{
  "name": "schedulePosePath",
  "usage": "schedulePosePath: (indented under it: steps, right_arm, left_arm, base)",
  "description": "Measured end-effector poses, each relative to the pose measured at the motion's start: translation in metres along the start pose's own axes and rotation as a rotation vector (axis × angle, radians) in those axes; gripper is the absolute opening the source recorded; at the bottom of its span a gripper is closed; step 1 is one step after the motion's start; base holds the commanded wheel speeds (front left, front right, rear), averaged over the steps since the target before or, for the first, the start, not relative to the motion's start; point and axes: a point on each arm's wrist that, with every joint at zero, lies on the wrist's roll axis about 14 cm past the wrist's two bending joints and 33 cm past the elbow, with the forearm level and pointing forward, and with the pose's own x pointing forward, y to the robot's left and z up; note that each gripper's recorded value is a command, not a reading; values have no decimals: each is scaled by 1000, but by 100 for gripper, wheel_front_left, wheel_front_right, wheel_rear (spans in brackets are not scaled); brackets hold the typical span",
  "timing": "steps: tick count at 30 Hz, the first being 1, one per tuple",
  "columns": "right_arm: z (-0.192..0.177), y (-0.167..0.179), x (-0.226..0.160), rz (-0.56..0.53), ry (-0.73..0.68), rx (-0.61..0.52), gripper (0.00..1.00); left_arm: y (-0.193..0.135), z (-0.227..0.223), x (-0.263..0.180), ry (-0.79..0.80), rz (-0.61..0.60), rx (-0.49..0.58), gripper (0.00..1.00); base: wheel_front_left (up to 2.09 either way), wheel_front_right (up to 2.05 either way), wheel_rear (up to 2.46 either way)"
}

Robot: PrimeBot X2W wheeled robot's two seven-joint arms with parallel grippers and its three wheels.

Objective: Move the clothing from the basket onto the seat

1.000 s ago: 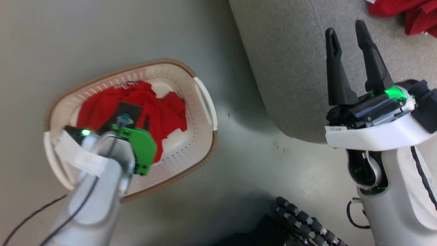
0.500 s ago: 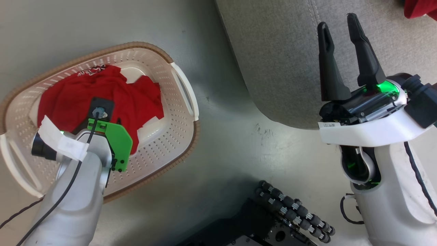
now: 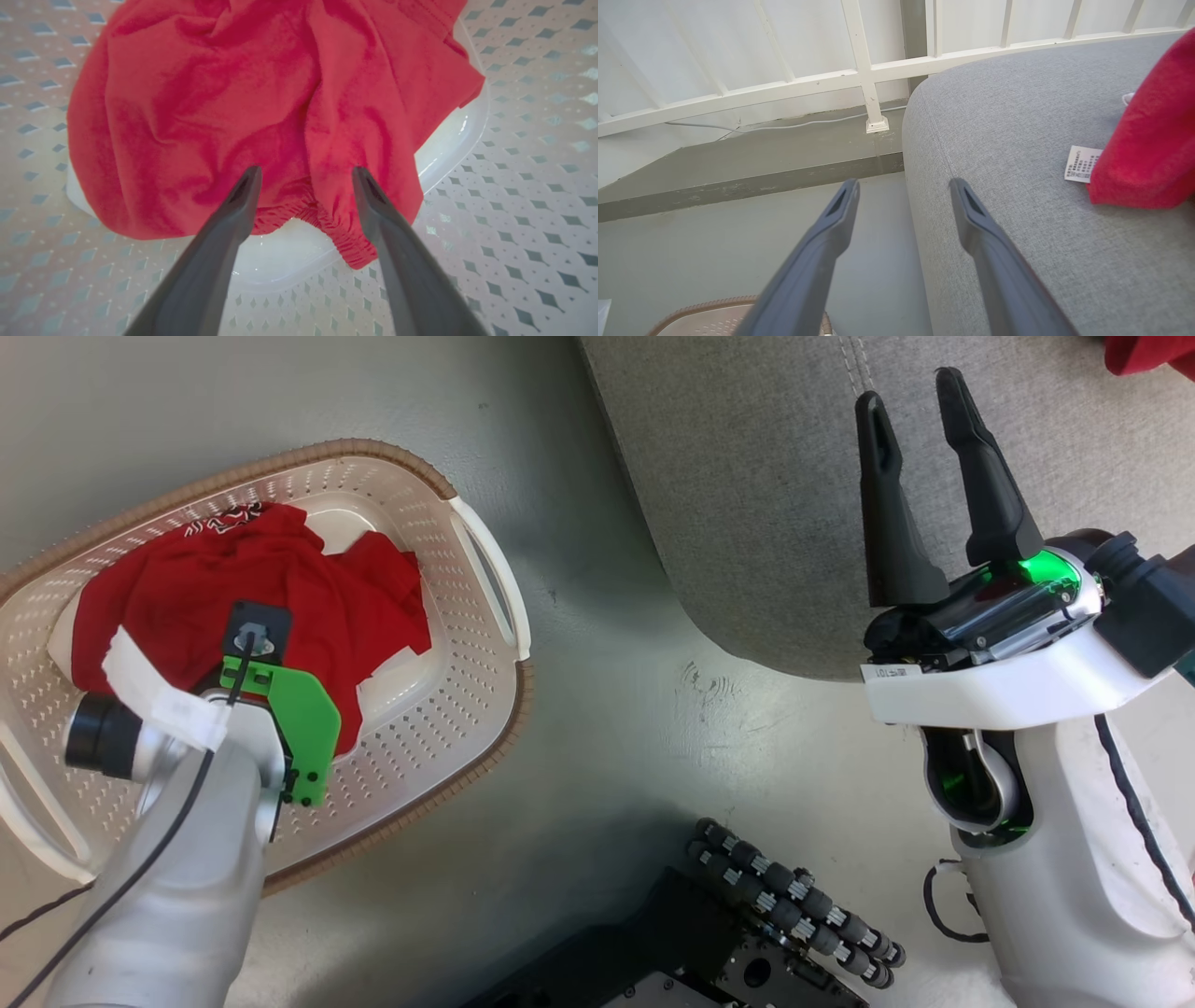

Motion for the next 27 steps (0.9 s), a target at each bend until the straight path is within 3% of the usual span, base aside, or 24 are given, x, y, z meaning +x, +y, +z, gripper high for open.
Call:
schedulePosePath:
  steps: [16,18,20,21,27]
  right_arm:
    - [-7,-1,6,1,2,5,100]
    - [-7,-1,6,1,1,6,100]
    - [-7,-1,7,2,0,7,100]
    - [-7,-1,7,2,-1,7,100]
    - [-8,-2,8,-3,-1,7,100]
  left_arm:
    - [23,-26,9,126,43,-46,100]
    - [22,-26,9,130,41,-57,45]
    - [21,-23,10,127,40,-59,24]
    - [20,-21,11,124,37,-58,0]
    - [22,-18,13,124,35,-40,0]
  base:
    - [0,0,0]
    - [0,0,0]
    - [0,0,0]
    - [0,0,0]
    - [0,0,0]
